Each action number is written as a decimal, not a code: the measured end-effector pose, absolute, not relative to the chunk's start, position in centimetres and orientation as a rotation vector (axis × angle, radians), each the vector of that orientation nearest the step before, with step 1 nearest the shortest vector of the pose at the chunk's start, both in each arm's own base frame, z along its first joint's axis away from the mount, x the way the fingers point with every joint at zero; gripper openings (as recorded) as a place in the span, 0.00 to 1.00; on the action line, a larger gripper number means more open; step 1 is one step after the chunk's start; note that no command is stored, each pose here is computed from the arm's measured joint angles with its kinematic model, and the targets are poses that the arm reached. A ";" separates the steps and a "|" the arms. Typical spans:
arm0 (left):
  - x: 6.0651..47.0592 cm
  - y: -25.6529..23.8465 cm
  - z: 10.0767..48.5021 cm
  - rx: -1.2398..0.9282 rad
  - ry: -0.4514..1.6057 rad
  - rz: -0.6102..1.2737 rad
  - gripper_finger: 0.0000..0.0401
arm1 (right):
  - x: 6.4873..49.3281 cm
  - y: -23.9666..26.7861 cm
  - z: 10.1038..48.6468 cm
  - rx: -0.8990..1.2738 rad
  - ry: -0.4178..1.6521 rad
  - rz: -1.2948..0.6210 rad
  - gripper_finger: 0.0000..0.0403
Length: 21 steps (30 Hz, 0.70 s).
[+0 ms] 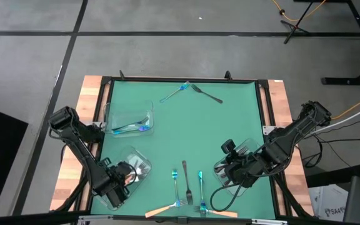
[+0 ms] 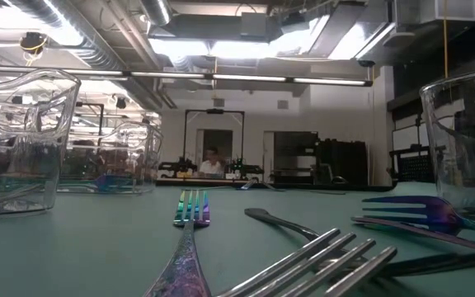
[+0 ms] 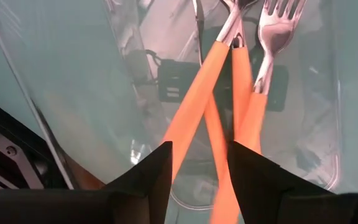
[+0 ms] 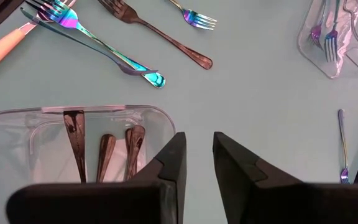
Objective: Sort silverware by color (type)
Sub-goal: Put the blue fork into the top transparent bin
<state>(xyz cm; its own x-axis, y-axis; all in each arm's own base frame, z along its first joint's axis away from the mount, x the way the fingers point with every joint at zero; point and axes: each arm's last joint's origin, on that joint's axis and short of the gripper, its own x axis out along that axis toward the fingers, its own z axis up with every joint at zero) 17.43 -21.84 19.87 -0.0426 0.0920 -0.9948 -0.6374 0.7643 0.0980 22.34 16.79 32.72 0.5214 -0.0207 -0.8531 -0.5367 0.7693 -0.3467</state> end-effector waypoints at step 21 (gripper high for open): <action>19.5 -23.5 24.3 -0.692 1.599 0.508 0.36 | 22.3 16.8 32.7 -0.641 0.987 0.336 0.17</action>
<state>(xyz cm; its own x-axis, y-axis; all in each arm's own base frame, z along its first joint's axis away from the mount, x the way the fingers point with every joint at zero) 19.45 -23.45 24.26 -0.0610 -0.1451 -0.9875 -0.6888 0.7222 -0.0636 22.34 16.79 32.72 0.5214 -0.0206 -0.8531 -0.5367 0.7693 -0.3467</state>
